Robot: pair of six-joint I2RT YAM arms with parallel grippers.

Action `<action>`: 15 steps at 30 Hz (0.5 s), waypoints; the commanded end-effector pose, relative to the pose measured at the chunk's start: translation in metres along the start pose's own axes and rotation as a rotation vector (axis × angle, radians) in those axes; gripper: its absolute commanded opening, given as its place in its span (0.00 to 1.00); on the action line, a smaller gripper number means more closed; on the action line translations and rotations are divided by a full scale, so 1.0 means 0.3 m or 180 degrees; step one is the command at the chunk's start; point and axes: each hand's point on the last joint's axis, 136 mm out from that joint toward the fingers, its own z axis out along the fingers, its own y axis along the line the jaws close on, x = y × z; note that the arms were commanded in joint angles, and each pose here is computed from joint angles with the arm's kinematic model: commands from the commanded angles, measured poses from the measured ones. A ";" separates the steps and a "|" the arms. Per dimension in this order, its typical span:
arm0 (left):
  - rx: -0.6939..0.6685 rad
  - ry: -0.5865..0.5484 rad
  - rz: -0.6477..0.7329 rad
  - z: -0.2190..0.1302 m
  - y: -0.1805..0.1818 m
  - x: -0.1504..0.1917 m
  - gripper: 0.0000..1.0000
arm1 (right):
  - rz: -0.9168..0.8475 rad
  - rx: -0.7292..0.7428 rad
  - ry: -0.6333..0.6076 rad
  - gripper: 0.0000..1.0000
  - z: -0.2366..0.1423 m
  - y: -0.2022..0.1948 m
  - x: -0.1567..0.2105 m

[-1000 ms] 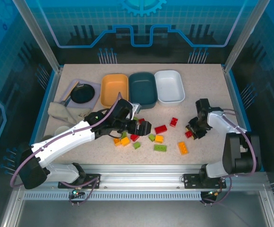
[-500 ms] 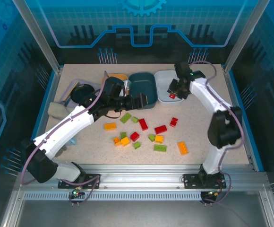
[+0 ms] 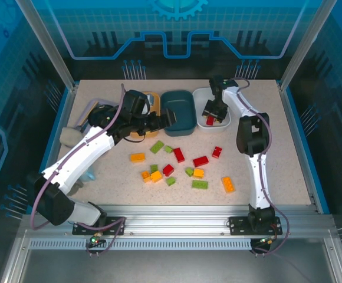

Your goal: Sort the legos into containers by color

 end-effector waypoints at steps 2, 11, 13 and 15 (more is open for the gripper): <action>-0.0325 0.0145 -0.0021 -0.029 0.088 0.057 0.96 | -0.0130 -0.0136 -0.0135 0.66 -0.152 0.045 -0.005; -0.0917 0.0797 -0.0084 0.025 0.287 0.245 0.87 | -0.0585 -0.0494 -0.1058 0.66 -0.570 0.134 0.107; -0.0937 0.0863 -0.0053 0.056 0.314 0.270 0.84 | -0.0758 -0.0685 -0.1234 0.65 -0.626 0.156 0.180; -0.0962 0.0895 0.0069 0.085 0.341 0.283 0.80 | -0.0981 -0.0859 -0.1326 0.65 -0.644 0.173 0.275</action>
